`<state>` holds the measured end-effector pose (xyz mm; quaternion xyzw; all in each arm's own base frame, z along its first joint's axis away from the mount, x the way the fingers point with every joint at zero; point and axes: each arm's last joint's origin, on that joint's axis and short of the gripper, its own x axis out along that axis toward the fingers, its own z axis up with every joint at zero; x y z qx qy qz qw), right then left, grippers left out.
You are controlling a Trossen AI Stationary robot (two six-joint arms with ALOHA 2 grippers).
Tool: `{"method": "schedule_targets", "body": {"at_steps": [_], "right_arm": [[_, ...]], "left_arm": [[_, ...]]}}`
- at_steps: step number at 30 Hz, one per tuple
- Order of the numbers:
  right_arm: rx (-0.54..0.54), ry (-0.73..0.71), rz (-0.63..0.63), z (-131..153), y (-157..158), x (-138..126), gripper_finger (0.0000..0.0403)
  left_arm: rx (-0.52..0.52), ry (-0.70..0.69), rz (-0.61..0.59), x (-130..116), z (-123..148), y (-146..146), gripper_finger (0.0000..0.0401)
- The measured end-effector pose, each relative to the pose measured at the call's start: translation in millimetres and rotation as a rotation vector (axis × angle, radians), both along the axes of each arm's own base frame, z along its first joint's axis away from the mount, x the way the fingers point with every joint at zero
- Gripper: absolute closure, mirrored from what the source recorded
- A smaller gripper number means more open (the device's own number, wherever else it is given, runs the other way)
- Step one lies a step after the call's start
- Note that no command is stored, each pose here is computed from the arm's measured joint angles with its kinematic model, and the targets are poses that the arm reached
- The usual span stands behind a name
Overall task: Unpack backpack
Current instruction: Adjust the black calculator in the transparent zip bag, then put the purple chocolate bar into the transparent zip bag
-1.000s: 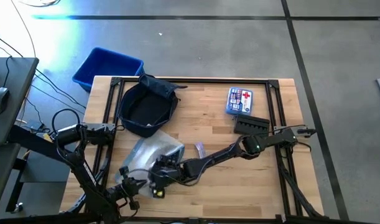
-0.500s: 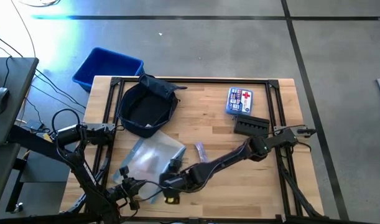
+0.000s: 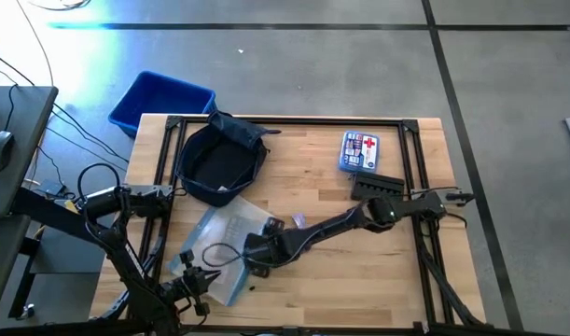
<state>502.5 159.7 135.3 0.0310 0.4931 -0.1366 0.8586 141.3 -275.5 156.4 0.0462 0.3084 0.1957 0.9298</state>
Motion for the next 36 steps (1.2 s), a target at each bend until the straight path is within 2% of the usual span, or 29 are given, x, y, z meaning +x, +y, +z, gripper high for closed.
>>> {"method": "schedule_targets", "body": {"at_steps": [5, 10, 16, 20, 22, 24, 29, 33, 36], "right_arm": [[0.092, -0.237, -0.013, -14, -5, 18, 0.0141], [0.124, -0.276, -0.028, -26, -8, 18, 0.0150], [0.182, -0.155, 0.081, -11, -2, 7, 0.0151], [0.220, -0.031, 0.094, 20, 15, -19, 0.0151], [0.202, 0.024, 0.055, 34, 24, -35, 0.0151], [0.133, 0.094, -0.005, 39, 32, -52, 0.0151], [-0.048, 0.314, -0.228, 37, 28, -90, 0.0156], [-0.092, 0.386, -0.322, 17, 9, -96, 0.0167], [-0.069, 0.366, -0.354, 2, -4, -92, 0.0178]], "left_arm": [[0.002, -0.004, -0.015, 1, 0, -2, 0.0401], [0.000, -0.005, -0.016, 1, 0, -2, 0.0401], [-0.001, -0.005, -0.016, 1, 0, -2, 0.0401], [-0.003, -0.006, -0.016, 1, 0, -2, 0.0401], [-0.007, -0.005, -0.015, 1, 0, -2, 0.0401], [-0.015, -0.007, -0.015, 1, 0, -3, 0.0401], [-0.041, -0.016, -0.016, 2, -1, -5, 0.0401], [-0.046, -0.015, -0.024, 2, -1, -7, 0.0401], [-0.038, -0.015, -0.036, 3, -1, -7, 0.0401]]}}
